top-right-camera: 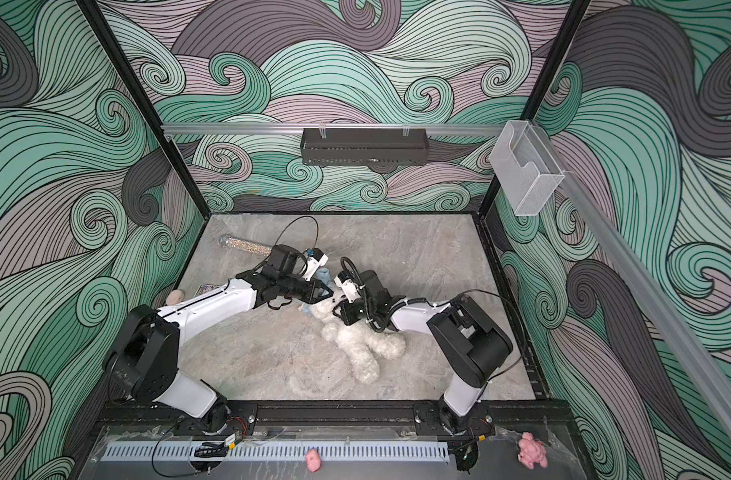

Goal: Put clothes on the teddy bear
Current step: 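Push the bear's head into the hoodie opening held by the left gripper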

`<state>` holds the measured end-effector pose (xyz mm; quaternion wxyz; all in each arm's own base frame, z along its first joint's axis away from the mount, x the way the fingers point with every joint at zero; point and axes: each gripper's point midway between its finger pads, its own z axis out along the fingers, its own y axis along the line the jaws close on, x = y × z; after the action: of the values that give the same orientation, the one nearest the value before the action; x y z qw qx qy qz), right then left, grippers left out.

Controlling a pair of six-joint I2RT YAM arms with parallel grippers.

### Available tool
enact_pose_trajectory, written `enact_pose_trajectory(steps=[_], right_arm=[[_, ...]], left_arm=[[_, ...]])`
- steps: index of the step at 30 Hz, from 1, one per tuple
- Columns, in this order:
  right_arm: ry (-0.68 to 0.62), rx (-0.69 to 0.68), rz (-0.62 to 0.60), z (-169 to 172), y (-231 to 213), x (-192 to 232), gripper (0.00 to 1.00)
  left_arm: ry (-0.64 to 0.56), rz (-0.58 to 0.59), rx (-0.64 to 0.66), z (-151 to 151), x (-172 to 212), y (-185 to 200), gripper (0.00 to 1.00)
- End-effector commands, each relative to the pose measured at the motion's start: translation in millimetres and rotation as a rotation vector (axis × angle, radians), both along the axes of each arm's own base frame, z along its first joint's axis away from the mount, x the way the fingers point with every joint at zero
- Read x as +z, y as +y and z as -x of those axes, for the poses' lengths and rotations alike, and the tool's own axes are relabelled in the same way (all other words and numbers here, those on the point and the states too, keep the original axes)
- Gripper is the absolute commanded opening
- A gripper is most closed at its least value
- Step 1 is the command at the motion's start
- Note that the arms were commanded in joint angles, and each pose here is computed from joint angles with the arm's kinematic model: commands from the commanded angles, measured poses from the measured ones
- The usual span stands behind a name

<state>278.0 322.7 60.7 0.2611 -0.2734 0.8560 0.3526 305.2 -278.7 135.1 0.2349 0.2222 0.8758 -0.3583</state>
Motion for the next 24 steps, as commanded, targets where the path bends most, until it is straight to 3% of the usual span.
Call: enact_pose_trajectory(steps=[1,5,8,14,17,20,24], right_arm=[[-0.040,-0.012,-0.031,-1.4,3.1,4.8,0.18],[-0.081,-0.004,-0.046,0.6,0.6,11.7,0.17],[-0.116,0.022,-0.047,6.7,-3.3,16.0,0.14],[-0.187,0.036,-0.034,18.7,-21.0,22.2,0.12],[-0.225,0.069,-0.136,27.1,-20.6,40.7,0.11],[-0.185,0.159,-0.213,37.5,-16.4,52.8,0.11],[-0.185,0.166,-0.199,40.4,-27.9,60.9,0.11]], left_arm=[[-0.025,-0.007,0.047,-4.3,8.8,1.0,0.17],[-0.033,-0.139,0.157,-12.3,-5.3,27.2,0.08],[-0.038,-0.162,0.212,-17.3,-5.3,36.5,0.00],[-0.020,-0.166,0.285,-24.9,-7.3,51.0,0.00],[-0.004,-0.163,0.285,-24.8,-10.2,52.9,0.00],[-0.008,-0.160,0.243,-21.9,-9.8,51.1,0.00],[-0.007,-0.205,0.171,-16.2,-8.7,56.0,0.00]])
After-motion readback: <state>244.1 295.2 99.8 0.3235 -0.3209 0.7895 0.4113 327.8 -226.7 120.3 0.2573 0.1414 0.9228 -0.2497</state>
